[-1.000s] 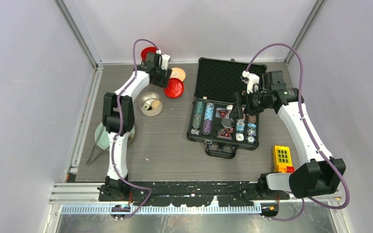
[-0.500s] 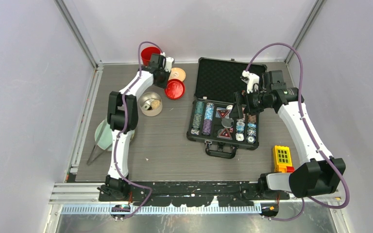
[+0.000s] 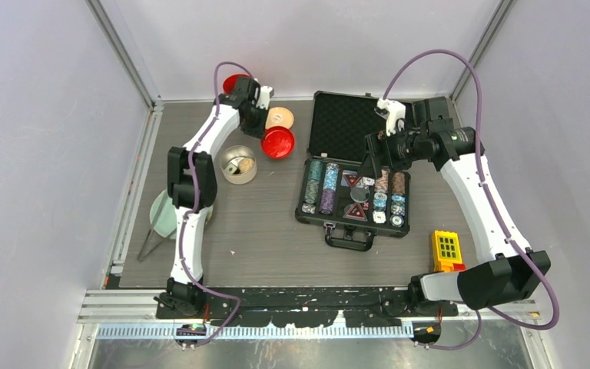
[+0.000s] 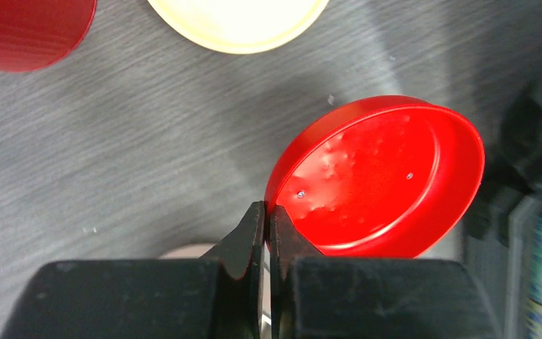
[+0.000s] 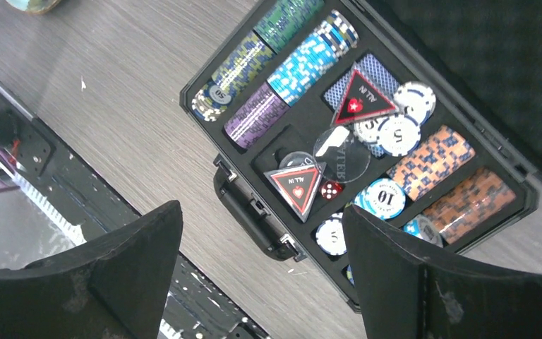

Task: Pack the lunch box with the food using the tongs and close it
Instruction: Pick up the box lid from the center of the board.

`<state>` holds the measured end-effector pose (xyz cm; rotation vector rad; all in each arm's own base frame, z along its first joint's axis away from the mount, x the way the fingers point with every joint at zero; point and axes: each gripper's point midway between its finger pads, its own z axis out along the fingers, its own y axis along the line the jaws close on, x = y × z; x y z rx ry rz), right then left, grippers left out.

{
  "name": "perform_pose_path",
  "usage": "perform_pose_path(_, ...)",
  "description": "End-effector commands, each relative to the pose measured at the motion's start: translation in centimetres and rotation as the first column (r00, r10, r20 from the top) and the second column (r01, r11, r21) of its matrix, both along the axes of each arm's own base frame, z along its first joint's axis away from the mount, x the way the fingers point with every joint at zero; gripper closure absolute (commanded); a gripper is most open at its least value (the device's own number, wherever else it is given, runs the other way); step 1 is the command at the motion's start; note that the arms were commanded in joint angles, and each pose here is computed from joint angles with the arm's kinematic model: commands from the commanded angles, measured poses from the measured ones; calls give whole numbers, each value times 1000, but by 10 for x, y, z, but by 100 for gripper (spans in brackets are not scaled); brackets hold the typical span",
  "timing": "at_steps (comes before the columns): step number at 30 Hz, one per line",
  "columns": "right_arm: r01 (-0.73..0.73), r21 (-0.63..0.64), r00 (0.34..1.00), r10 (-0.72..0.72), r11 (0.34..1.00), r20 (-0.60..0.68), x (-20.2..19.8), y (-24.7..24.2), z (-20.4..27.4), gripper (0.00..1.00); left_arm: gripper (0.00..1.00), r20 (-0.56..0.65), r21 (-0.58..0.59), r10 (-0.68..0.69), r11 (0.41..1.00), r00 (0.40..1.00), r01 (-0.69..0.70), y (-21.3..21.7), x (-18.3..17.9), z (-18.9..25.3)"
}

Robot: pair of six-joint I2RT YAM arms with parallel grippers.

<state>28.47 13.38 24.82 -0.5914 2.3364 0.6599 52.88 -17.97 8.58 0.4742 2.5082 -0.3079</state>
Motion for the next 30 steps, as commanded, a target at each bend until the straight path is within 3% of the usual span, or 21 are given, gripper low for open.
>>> perform_pose_path(1,-121,-59,984,127,991,121,-5,8,36,12,100,56,-116,-6,993,998,12,-11,-27,100)
perform_pose_path(4,-225,-190,944,262,956,201,-13,9,51,12,100,18,-137,-13,990,1000,15,-11,-49,118)
perform_pose_path(12,-409,-469,746,583,782,322,-36,27,67,14,100,-134,-171,-63,985,989,39,-17,-115,141)
perform_pose_path(18,-511,-605,544,775,610,322,-60,62,69,23,100,-178,-190,-170,972,969,136,-32,-164,154)
perform_pose_path(24,-529,-764,298,924,370,241,-84,102,51,28,100,-223,-190,-311,943,924,272,-54,-217,158)
perform_pose_path(30,-575,-772,195,962,271,192,-102,126,27,33,100,-274,-194,-429,901,861,387,-63,-261,155)
